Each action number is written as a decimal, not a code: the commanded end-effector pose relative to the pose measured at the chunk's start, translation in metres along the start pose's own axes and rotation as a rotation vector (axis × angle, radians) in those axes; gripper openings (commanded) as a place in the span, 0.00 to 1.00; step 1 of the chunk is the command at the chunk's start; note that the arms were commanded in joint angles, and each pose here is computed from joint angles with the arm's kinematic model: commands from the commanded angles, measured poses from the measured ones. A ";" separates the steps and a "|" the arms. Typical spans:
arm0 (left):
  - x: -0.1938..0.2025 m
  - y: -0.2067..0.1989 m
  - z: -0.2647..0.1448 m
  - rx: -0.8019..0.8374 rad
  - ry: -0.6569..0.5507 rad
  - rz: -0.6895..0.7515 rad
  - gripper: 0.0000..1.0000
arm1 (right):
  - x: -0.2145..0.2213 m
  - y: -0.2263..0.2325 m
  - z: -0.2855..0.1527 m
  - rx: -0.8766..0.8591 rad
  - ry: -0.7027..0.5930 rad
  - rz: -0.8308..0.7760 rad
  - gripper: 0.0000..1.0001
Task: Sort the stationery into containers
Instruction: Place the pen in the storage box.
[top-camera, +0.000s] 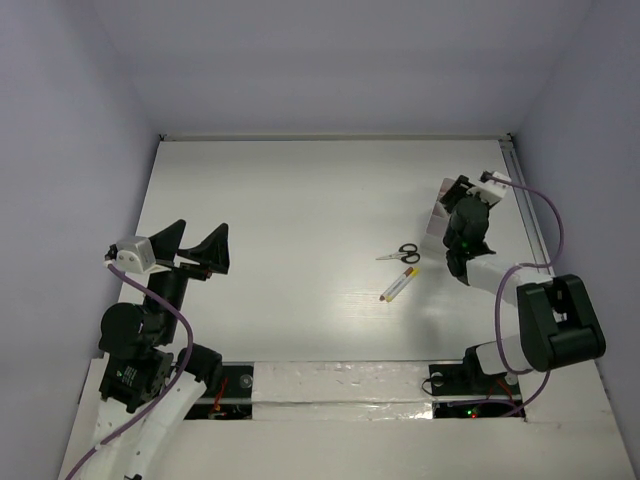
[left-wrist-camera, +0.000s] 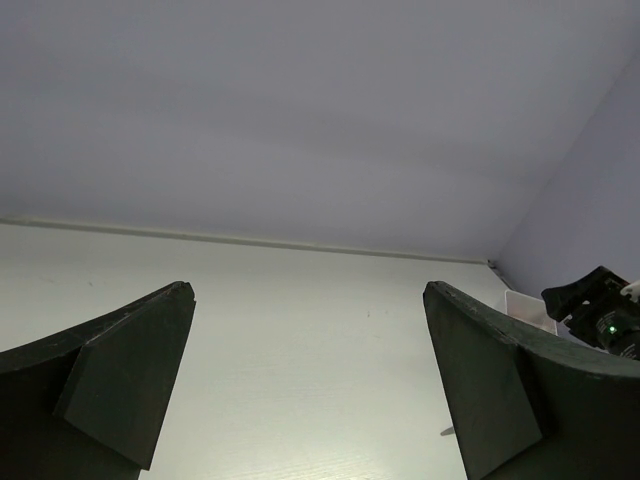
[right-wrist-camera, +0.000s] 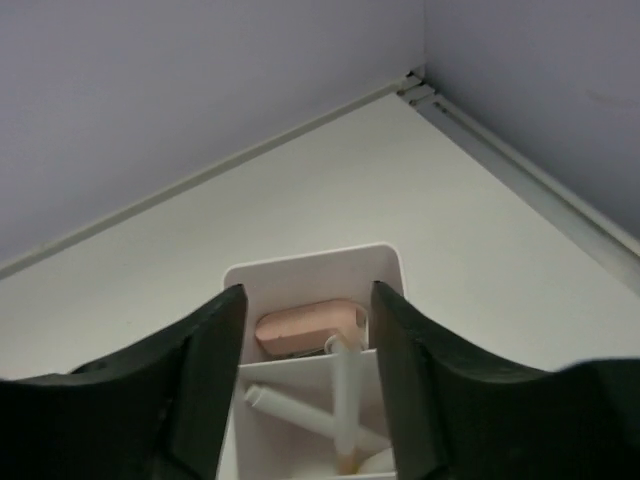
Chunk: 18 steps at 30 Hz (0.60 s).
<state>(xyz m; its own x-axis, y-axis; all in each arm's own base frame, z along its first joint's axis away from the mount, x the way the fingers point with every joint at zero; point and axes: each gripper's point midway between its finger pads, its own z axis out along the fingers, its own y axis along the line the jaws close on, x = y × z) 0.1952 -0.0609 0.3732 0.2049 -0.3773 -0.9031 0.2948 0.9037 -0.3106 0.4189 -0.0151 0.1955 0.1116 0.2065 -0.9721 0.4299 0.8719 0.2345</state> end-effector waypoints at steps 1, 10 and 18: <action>-0.007 -0.005 0.000 0.024 -0.034 -0.009 0.99 | -0.026 0.002 -0.005 -0.001 -0.021 0.078 0.65; -0.008 -0.011 -0.001 0.058 -0.036 -0.018 0.99 | -0.009 0.031 -0.040 -0.186 0.236 0.140 0.81; 0.036 -0.048 0.023 0.232 0.152 -0.069 0.99 | -0.060 0.036 -0.091 -0.339 0.275 0.152 1.00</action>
<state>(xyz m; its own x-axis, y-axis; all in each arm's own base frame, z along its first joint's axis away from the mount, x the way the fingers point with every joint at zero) 0.2039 -0.0930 0.3641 0.1139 -0.3770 -0.9192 0.4097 0.8607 -0.3022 0.3617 0.0358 0.2207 -0.1204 0.3923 -0.9119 0.1853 0.9113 0.3676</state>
